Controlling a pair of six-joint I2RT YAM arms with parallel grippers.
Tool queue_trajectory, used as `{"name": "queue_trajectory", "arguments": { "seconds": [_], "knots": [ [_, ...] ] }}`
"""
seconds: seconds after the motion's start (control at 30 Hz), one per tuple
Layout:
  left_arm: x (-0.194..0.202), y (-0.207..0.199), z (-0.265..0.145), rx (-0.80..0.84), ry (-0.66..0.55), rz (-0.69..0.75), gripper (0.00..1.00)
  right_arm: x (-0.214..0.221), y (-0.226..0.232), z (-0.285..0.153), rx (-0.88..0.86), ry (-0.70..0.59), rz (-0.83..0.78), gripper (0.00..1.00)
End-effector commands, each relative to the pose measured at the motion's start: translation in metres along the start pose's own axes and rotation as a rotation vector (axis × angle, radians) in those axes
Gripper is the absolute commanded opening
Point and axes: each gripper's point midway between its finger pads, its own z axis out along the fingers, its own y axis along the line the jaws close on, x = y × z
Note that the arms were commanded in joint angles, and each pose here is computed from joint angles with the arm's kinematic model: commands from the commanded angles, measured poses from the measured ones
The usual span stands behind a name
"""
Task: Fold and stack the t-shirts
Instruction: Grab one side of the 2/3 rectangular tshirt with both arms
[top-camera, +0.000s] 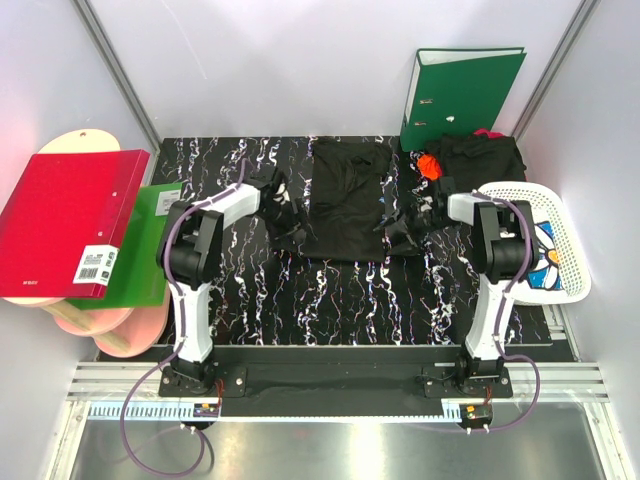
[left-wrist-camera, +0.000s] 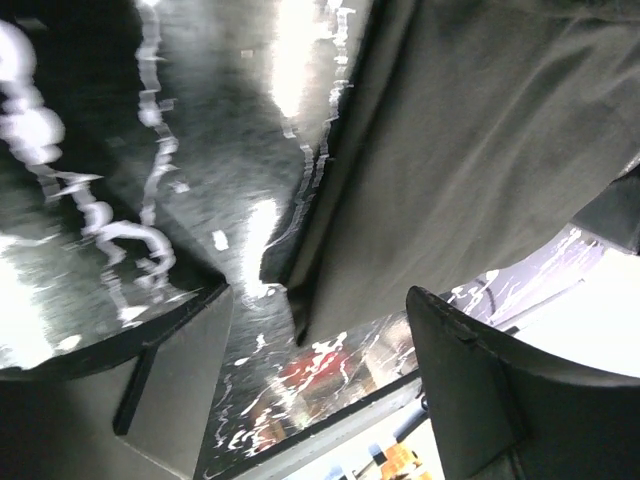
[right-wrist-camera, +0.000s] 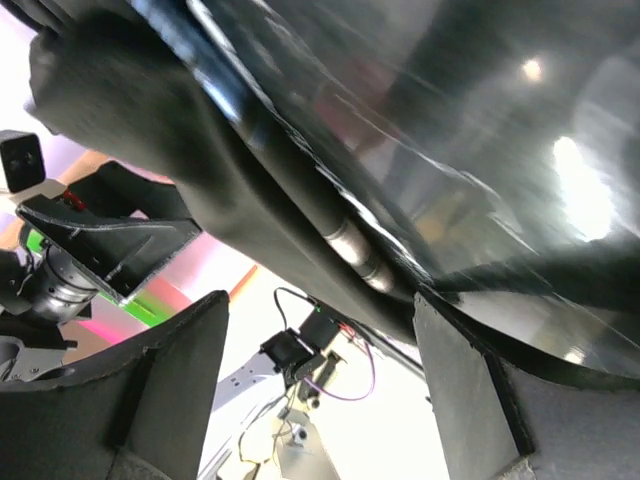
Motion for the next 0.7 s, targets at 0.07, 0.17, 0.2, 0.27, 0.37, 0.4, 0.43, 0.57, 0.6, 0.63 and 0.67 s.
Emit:
{"name": "queue_trajectory", "arguments": {
  "seconds": [0.07,0.17,0.2,0.27,0.37,0.4,0.43,0.57,0.6,0.63,0.67],
  "knots": [
    [0.010,-0.010,0.027,-0.032,0.056,0.005,0.73,0.018,-0.019,0.024,0.148,0.133,0.033,0.82],
    [0.020,-0.011,0.034,-0.048,0.087,0.011,0.54,0.021,-0.022,0.026,0.153,0.167,0.045,0.72],
    [0.021,-0.010,0.036,-0.053,0.093,0.009,0.44,0.024,-0.021,0.026,0.145,0.187,0.048,0.66],
    [0.025,-0.007,0.038,-0.063,0.108,-0.007,0.03,0.030,-0.021,0.026,0.136,0.231,0.052,0.36],
    [0.028,-0.004,0.037,-0.077,0.112,-0.014,0.00,0.038,-0.025,0.021,0.153,0.265,0.045,0.11],
    [0.027,-0.004,0.034,-0.078,0.102,-0.009,0.00,0.040,-0.028,0.019,0.164,0.270,0.025,0.02],
    [0.030,-0.002,0.033,-0.087,0.106,-0.009,0.00,0.046,-0.031,0.015,0.186,0.285,0.037,0.00],
    [0.041,0.003,0.022,-0.094,0.107,-0.014,0.00,0.062,-0.045,0.002,0.236,0.302,0.014,0.00],
    [0.044,0.000,0.016,-0.085,0.102,-0.012,0.00,0.066,-0.049,-0.001,0.245,0.307,0.006,0.00],
    [0.052,0.007,0.015,-0.096,0.116,-0.020,0.00,0.074,-0.055,-0.004,0.255,0.315,0.015,0.00],
    [0.055,0.004,0.009,-0.087,0.110,-0.015,0.00,0.077,-0.059,-0.005,0.259,0.318,0.013,0.00]
  ]
}}
